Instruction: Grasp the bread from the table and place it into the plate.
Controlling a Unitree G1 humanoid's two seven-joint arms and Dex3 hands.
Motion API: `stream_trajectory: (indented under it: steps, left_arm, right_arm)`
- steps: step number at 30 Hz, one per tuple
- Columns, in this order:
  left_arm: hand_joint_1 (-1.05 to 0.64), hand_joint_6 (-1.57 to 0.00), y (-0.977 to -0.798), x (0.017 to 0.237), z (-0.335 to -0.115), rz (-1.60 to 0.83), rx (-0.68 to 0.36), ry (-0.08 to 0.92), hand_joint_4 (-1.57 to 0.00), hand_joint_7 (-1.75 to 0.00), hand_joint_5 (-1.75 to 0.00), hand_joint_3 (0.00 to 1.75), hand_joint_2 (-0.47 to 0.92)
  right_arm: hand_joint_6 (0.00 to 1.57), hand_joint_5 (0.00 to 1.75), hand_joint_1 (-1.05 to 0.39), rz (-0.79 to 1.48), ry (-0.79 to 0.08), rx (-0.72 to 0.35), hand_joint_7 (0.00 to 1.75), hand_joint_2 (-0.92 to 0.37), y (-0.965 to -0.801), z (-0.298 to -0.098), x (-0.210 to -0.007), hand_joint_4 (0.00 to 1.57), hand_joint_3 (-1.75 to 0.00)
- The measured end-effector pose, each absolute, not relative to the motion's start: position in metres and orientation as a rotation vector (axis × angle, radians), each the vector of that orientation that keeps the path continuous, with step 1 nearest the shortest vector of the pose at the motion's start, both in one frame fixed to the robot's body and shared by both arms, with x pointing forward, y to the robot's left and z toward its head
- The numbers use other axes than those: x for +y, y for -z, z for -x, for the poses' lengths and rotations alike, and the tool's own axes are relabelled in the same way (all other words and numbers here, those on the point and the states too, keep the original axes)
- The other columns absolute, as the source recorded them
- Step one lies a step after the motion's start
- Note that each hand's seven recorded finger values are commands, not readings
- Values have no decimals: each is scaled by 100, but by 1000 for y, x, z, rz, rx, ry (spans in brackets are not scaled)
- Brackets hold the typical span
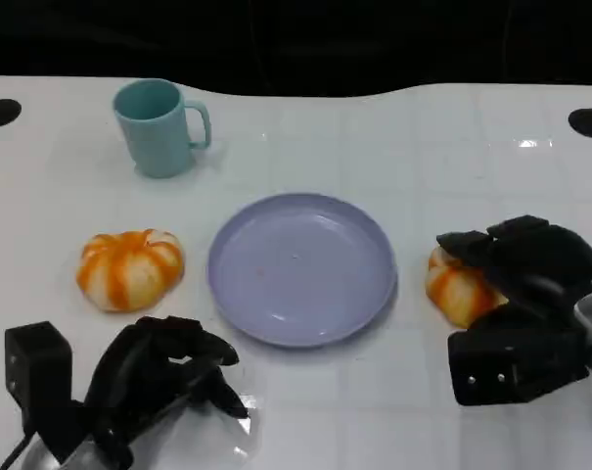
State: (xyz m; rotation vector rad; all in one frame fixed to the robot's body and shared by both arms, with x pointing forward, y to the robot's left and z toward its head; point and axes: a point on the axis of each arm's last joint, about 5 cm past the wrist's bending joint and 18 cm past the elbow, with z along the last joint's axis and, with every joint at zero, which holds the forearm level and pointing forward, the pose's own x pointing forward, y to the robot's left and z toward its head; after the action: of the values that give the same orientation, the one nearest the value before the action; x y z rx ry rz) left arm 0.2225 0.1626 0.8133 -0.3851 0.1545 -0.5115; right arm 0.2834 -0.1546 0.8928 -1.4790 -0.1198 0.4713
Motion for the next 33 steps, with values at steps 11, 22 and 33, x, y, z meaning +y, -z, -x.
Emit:
stream_trajectory:
  steps: [11, 22, 33]
  left_arm:
    - [-105, -157, -813, 163, -220, 382, 156, 504, -150, -22, -58, 0, 79]
    - [-105, -157, -814, 162, -220, 381, 163, 504, -150, -22, -59, 0, 78]
    - [-105, -157, -815, 162, -220, 389, 166, 506, -150, -21, -59, 1, 78]
  right_arm:
    - [41, 17, -58, 1435, -482, -76, 5, -90, -882, -293, -145, 46, 0]
    - [118, 168, -29, 1372, -326, -232, 42, -88, -866, -289, -143, 93, -42]
    - [62, 175, -26, 1342, -262, -355, 174, -54, -858, -285, -140, 89, -81]
